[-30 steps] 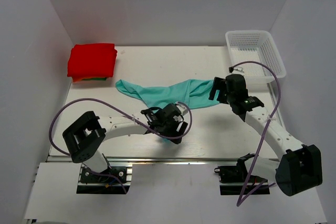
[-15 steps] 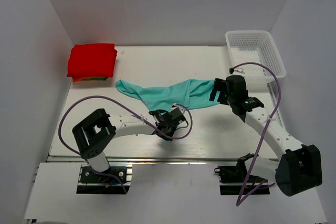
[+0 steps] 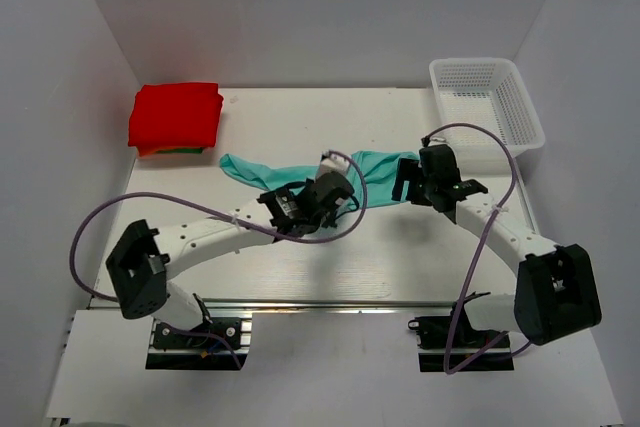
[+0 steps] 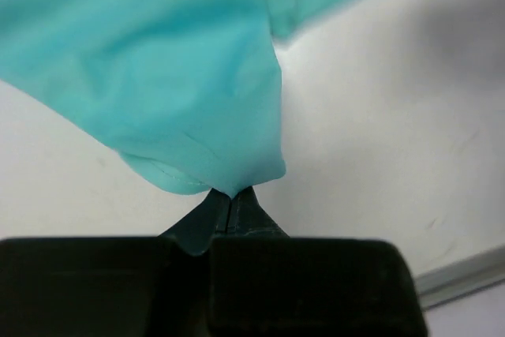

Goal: Fold and stack the t-shirts
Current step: Flatten out the tshirt

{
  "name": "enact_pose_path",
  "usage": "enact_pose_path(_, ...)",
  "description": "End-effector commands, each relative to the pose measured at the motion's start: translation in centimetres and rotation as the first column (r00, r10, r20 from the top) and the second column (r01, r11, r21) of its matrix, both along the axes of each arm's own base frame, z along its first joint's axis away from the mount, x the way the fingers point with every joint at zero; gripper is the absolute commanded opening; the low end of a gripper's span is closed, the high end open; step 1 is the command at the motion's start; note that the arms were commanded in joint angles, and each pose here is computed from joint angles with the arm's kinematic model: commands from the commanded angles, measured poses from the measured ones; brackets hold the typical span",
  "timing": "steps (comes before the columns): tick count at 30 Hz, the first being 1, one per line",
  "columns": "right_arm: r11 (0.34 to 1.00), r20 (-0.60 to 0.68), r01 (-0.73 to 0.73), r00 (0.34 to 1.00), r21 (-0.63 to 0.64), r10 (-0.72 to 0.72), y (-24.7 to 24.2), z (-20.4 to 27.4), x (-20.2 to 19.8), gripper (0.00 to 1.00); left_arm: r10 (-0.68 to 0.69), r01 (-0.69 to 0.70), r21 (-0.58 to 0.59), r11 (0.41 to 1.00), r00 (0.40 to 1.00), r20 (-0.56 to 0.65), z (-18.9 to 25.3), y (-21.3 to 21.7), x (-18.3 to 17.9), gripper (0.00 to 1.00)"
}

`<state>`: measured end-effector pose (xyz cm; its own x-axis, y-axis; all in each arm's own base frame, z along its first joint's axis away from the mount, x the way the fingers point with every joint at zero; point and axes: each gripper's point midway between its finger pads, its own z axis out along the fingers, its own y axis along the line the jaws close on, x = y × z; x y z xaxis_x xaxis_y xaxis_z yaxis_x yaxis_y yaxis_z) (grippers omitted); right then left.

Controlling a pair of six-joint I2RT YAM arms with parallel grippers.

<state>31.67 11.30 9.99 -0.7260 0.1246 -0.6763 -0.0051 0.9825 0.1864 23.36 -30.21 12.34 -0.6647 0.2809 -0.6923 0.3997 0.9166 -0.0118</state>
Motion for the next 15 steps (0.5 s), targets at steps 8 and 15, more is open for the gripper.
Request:
enact_pose_path(8,0.961,0.040,-0.254,0.967,0.110,0.251,4.6,-0.1,0.5,0.82,0.471,-0.471,-0.123,0.874,0.756,0.455,16.8,9.1,11.2,0.00)
enact_pose_path(15,0.958,0.000,-0.263,0.964,0.112,0.264,5.0,-1.3,0.7,0.82,0.528,-0.543,-0.107,0.833,0.722,0.446,15.9,11.8,15.2,0.00)
